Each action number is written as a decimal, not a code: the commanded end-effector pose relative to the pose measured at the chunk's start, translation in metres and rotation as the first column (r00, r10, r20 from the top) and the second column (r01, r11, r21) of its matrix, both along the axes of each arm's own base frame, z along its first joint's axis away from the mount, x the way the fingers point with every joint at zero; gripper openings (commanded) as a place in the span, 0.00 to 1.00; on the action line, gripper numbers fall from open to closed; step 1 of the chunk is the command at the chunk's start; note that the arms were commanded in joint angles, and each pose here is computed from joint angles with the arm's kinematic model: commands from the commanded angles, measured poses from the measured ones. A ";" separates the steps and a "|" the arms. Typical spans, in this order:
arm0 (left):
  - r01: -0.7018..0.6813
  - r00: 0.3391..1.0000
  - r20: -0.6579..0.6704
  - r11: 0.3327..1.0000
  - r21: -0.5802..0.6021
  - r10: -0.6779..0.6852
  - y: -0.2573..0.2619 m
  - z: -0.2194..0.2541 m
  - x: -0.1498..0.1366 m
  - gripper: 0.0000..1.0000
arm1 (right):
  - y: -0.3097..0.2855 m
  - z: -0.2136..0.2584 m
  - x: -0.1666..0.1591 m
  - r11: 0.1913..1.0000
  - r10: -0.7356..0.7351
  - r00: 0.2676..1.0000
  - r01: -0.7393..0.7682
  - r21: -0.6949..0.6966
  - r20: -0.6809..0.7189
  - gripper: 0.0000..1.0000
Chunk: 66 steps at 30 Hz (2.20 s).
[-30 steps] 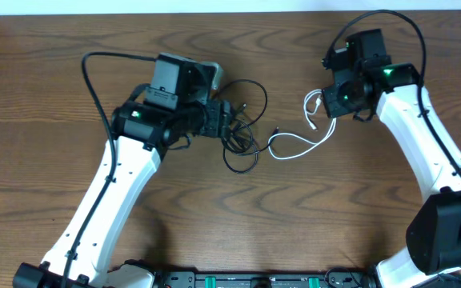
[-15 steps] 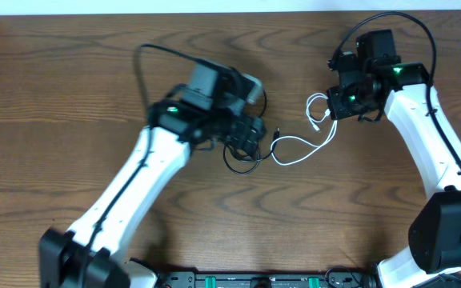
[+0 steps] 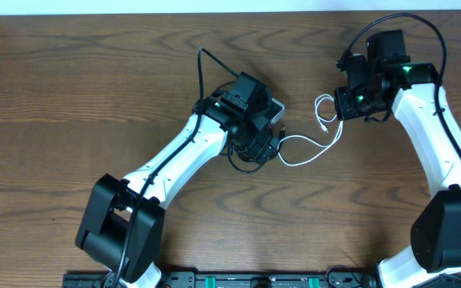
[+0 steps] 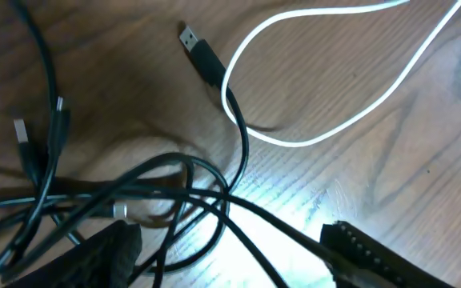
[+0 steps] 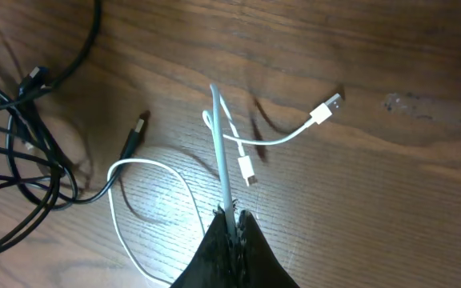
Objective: Untangle cables
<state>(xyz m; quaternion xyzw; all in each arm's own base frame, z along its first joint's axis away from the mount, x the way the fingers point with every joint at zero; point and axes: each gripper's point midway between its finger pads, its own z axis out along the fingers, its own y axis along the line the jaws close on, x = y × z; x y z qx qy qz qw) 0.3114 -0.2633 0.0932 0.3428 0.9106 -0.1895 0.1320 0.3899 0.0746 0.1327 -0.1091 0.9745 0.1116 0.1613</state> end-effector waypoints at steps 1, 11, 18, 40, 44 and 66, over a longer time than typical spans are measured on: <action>0.014 0.999 0.044 1.000 0.002 -0.014 -0.004 0.005 0.010 0.71 | 0.001 0.000 -0.001 1.000 -0.010 1.000 0.010 0.021 -0.008 0.01; -0.036 0.982 0.183 0.996 -0.086 0.051 0.005 0.091 0.006 0.68 | 0.001 0.000 -0.001 1.000 -0.010 1.000 0.010 0.021 -0.010 0.01; -0.068 0.919 0.367 0.976 -0.209 0.142 0.023 0.176 -0.005 0.69 | 0.001 0.000 -0.001 1.000 -0.010 1.000 0.010 0.021 -0.010 0.01; 0.146 0.971 0.188 0.989 0.039 -0.151 -0.017 0.019 0.023 0.77 | -0.010 0.001 -0.003 0.996 -0.044 0.998 0.046 0.077 -0.034 0.01; 0.224 0.965 0.135 0.974 0.028 -0.226 -0.024 -0.003 0.016 0.76 | -0.016 0.001 -0.003 0.995 -0.058 0.998 0.061 0.076 -0.038 0.01; 0.251 0.967 0.033 0.965 0.078 -0.254 -0.019 -0.060 0.007 0.68 | -0.016 0.002 -0.003 0.994 -0.060 0.997 0.063 0.090 -0.039 0.01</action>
